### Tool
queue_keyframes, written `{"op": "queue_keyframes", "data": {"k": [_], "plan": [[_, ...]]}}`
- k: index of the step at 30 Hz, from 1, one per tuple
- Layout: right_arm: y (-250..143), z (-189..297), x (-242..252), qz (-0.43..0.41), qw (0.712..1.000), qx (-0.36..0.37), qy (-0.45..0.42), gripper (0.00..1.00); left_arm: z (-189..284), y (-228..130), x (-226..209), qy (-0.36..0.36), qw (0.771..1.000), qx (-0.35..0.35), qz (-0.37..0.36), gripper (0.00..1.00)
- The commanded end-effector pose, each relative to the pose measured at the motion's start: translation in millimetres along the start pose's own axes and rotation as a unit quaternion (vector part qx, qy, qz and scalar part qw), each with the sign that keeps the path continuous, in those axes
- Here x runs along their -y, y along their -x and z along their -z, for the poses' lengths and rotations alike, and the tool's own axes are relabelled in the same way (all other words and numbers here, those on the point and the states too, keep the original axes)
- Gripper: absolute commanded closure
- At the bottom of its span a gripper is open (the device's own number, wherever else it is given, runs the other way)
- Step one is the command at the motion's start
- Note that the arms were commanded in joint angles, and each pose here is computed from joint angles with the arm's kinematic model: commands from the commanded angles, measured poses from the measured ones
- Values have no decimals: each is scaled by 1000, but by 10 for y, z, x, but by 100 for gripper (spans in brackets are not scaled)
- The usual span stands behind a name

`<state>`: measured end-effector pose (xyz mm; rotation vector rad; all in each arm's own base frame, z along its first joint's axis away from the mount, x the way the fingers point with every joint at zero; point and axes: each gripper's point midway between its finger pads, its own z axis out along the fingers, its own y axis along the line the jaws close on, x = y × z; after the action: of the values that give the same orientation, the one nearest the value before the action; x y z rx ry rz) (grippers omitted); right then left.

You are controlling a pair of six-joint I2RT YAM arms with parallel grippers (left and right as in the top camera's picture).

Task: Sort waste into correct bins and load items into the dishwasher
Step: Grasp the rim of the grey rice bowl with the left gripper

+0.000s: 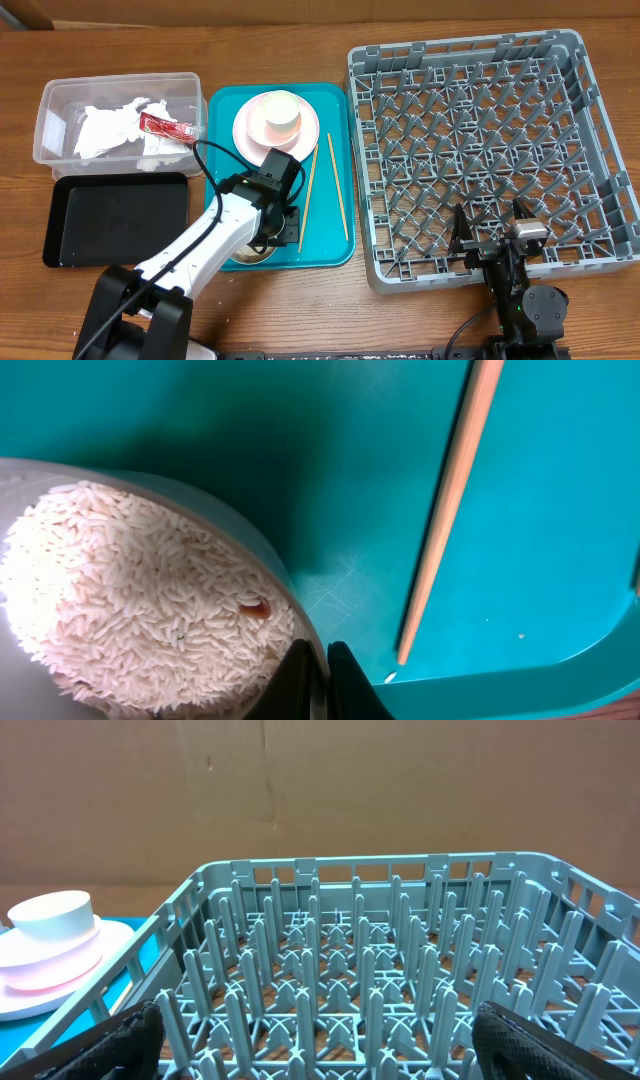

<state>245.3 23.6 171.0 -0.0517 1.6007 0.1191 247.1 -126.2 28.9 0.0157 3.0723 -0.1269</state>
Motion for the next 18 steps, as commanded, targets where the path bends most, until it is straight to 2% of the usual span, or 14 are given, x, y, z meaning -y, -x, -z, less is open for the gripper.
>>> {"op": "queue_keyframes", "data": {"k": [1, 9, 18], "plan": [[-12, -1, -8, 2, 1000, 3, 3, 0, -61, -41, -20, 6, 1000, -7, 2, 96], [-12, -1, -8, 2, 1000, 3, 3, 0, 25, 68, 51, -5, 1000, 6, 1, 96], [-12, -1, -8, 2, 1000, 3, 3, 0, 698, 337, 180, -12, 999, 22, -44, 96]]}}
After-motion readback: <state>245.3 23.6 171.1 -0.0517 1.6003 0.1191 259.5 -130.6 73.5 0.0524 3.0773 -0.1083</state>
